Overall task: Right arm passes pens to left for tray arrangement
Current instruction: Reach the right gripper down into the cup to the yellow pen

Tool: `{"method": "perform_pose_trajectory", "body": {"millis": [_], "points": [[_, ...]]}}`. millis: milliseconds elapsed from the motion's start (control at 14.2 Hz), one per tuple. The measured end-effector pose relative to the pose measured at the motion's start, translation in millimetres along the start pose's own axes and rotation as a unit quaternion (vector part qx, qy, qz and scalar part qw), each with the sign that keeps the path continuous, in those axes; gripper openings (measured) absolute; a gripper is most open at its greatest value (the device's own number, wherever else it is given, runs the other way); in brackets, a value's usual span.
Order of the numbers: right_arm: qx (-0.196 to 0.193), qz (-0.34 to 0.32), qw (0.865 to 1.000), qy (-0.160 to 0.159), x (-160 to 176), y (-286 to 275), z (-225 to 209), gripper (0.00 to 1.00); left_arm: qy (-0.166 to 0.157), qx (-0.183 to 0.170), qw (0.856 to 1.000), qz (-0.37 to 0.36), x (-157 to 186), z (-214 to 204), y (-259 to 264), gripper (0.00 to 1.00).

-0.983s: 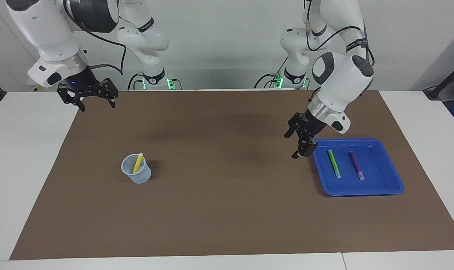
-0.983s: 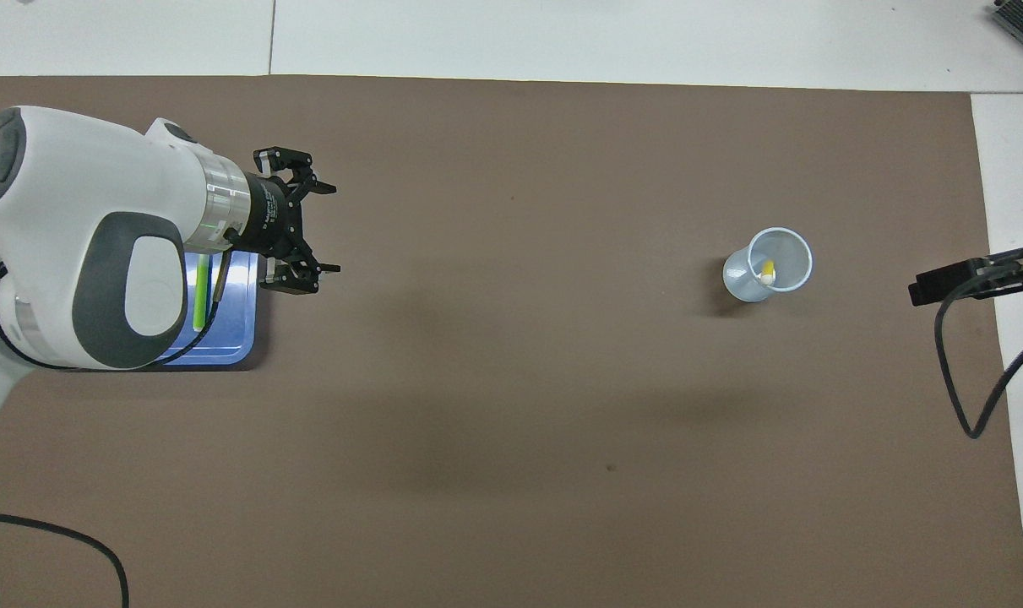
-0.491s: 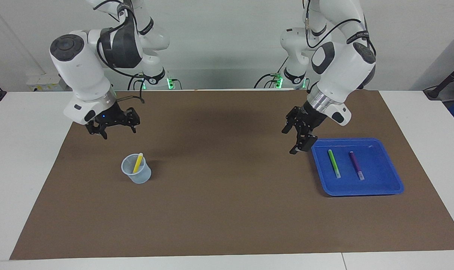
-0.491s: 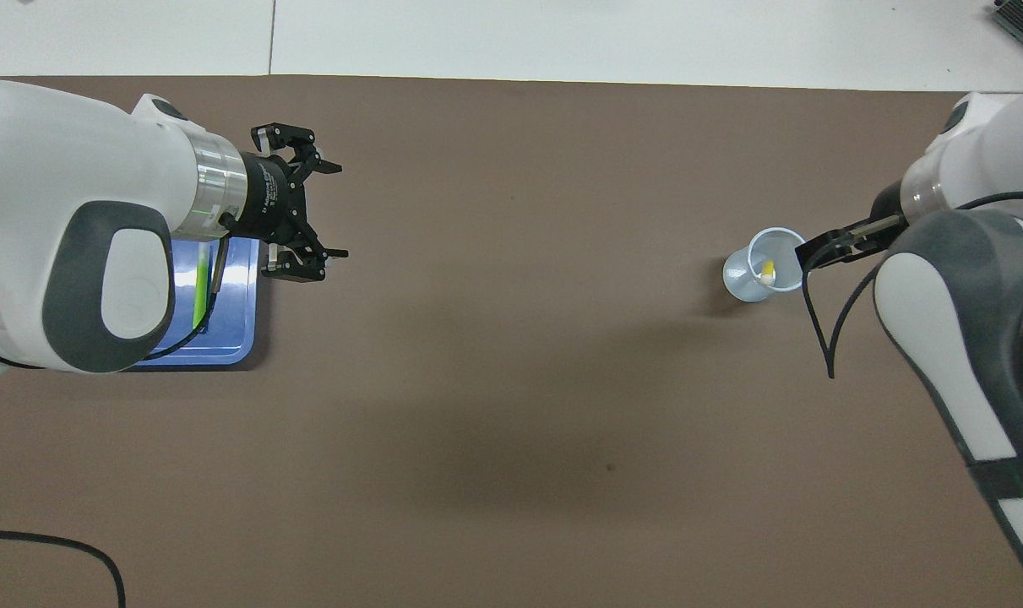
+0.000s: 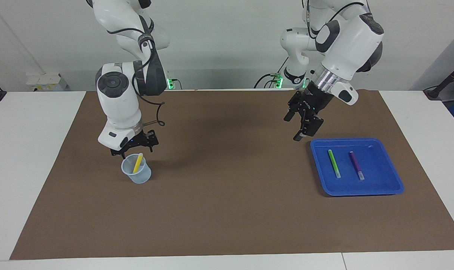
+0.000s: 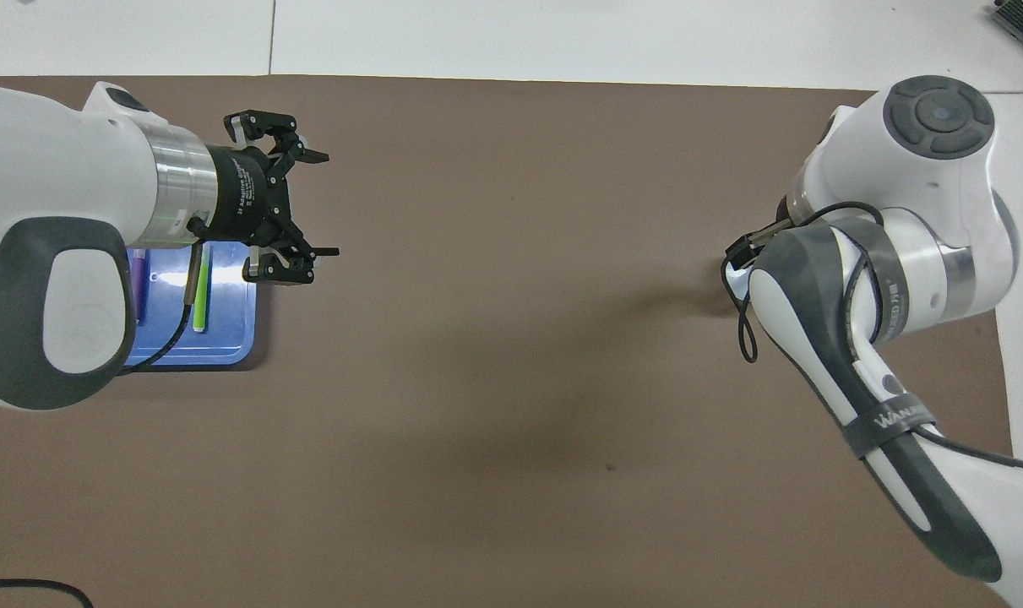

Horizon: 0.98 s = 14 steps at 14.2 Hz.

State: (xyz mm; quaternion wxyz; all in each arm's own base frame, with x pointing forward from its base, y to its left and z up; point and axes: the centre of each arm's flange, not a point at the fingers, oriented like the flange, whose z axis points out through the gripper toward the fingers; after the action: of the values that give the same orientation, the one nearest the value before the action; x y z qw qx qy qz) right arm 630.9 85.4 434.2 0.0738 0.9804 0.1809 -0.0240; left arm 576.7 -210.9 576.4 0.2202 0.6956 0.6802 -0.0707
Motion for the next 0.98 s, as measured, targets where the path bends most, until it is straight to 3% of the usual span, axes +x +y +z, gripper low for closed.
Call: {"method": "perform_pose_trajectory", "body": {"millis": [211, 421, 983], "points": [[-0.014, -0.018, 1.0, -0.009, -3.2, -5.8, 21.1, 0.95, -0.001, 0.002, 1.0, 0.007, -8.4, 1.1, -4.9, 1.0], [-0.014, -0.022, 0.999, -0.02, -7.2, -9.0, 33.7, 0.67, 0.001, 0.005, 1.0, 0.005, -4.8, 6.7, -8.8, 1.0], [-0.016, -0.029, 0.999, -0.032, -13.3, -13.3, 51.1, 0.58, 0.006, -0.006, 1.0, 0.0, 2.4, 14.3, -18.6, 1.0]]}}
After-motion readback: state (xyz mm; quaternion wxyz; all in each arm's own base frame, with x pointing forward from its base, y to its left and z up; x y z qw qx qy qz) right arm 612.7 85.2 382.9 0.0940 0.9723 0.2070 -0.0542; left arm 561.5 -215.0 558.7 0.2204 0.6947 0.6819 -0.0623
